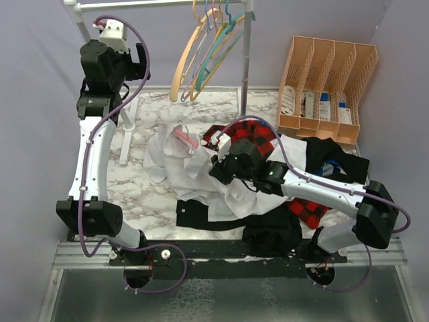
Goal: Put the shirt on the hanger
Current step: Place the hanger at the clothesline.
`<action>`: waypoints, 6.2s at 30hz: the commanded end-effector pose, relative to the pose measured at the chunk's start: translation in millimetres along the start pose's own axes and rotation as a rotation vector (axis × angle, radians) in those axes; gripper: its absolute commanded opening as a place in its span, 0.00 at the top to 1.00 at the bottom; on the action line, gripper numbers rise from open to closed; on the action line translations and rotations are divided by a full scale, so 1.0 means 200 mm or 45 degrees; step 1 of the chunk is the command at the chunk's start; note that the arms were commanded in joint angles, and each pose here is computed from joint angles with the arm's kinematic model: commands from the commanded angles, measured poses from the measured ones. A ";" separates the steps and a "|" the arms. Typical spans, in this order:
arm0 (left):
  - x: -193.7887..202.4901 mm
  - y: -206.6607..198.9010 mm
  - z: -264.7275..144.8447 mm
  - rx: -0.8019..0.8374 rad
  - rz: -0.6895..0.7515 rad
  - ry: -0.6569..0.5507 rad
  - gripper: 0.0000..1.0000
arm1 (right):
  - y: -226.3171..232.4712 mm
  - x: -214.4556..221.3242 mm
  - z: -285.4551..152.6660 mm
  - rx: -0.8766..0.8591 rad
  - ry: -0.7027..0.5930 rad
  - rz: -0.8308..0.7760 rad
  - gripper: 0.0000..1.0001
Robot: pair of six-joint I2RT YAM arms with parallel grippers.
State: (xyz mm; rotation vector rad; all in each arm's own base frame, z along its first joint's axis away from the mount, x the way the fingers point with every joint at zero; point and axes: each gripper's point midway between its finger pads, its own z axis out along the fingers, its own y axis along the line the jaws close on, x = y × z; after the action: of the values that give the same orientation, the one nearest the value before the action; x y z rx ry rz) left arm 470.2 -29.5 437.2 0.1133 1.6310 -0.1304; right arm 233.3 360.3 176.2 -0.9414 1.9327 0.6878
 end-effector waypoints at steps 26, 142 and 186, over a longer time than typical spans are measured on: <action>-0.60 0.06 -0.44 -0.569 -0.046 -0.294 0.01 | 0.13 -0.86 0.46 0.399 -0.471 0.151 0.99; -0.84 0.42 -0.91 -0.986 0.041 -0.306 0.01 | -0.32 -1.74 0.36 0.080 -0.883 0.073 0.52; -0.15 -0.56 -0.27 -0.120 -0.094 0.122 0.01 | -0.50 -0.97 -1.00 0.976 -0.779 0.387 0.13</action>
State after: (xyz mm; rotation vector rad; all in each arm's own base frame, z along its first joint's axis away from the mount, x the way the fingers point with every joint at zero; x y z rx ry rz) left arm 390.0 -107.9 472.2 -0.0018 1.7690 -0.1898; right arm 298.8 250.8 469.1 -0.0300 1.4798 0.3807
